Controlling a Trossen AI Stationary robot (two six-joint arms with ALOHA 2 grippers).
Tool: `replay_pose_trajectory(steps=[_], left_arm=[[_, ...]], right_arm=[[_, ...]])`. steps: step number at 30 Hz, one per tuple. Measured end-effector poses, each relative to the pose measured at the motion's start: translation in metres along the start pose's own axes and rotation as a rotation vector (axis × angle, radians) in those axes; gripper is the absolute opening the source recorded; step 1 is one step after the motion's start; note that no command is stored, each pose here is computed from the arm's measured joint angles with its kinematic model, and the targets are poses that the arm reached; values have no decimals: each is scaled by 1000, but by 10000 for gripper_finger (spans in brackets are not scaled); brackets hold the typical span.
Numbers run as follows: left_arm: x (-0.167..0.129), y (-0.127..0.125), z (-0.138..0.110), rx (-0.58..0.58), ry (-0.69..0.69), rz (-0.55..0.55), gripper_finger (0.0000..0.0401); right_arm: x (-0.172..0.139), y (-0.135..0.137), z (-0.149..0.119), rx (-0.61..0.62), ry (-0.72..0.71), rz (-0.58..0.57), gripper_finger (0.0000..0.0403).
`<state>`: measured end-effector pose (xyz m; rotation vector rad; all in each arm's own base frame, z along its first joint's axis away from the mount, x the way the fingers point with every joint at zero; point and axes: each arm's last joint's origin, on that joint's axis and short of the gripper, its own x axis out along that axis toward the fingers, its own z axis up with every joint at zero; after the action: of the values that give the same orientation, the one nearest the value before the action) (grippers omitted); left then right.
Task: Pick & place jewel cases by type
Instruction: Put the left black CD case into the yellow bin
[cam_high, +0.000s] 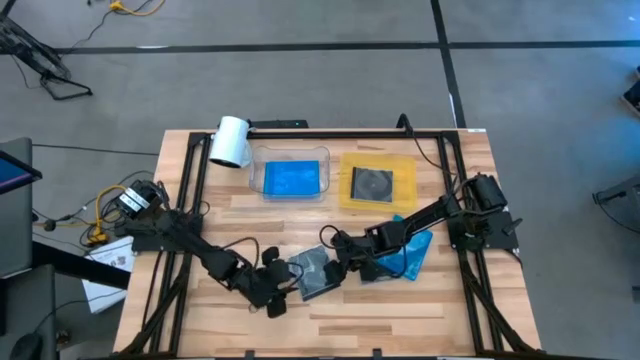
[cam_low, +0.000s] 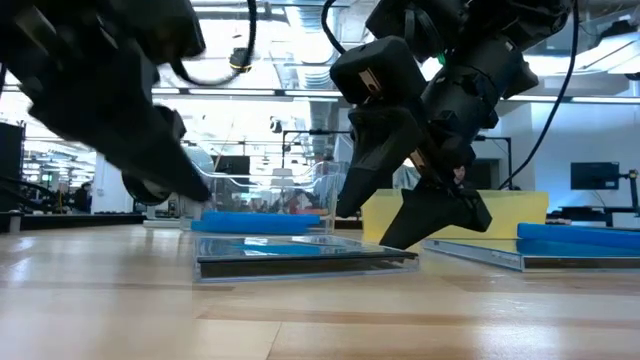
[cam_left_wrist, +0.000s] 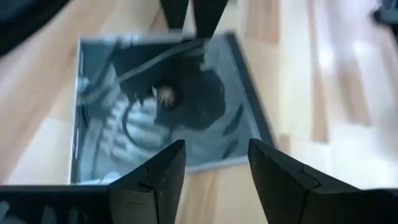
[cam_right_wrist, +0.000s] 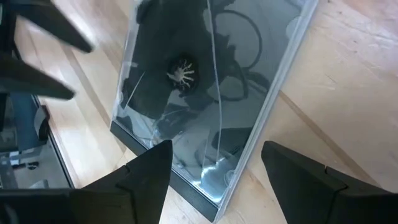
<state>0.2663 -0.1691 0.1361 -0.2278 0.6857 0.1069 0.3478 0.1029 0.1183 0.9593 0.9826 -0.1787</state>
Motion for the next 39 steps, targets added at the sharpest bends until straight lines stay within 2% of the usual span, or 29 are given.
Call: replay_pose_trajectory(steps=[5, 12, 20, 26, 39], left_arm=[[-6, -14, 0, 57, -60, -21, 171], [17, -28, -9, 177, -74, -248, 171], [43, -24, -14, 159, -66, -392, 171], [47, -21, -17, 144, -27, -394, 171], [47, -13, -26, 130, 63, -265, 171]], right_arm=[[0, 1, 0, -22, -6, 7, 249], [0, 1, 1, -47, -9, 8, 249], [0, 1, 1, -57, -24, 1, 249], [0, 1, 1, -74, -23, 2, 249], [0, 1, 1, -83, -15, 8, 249]])
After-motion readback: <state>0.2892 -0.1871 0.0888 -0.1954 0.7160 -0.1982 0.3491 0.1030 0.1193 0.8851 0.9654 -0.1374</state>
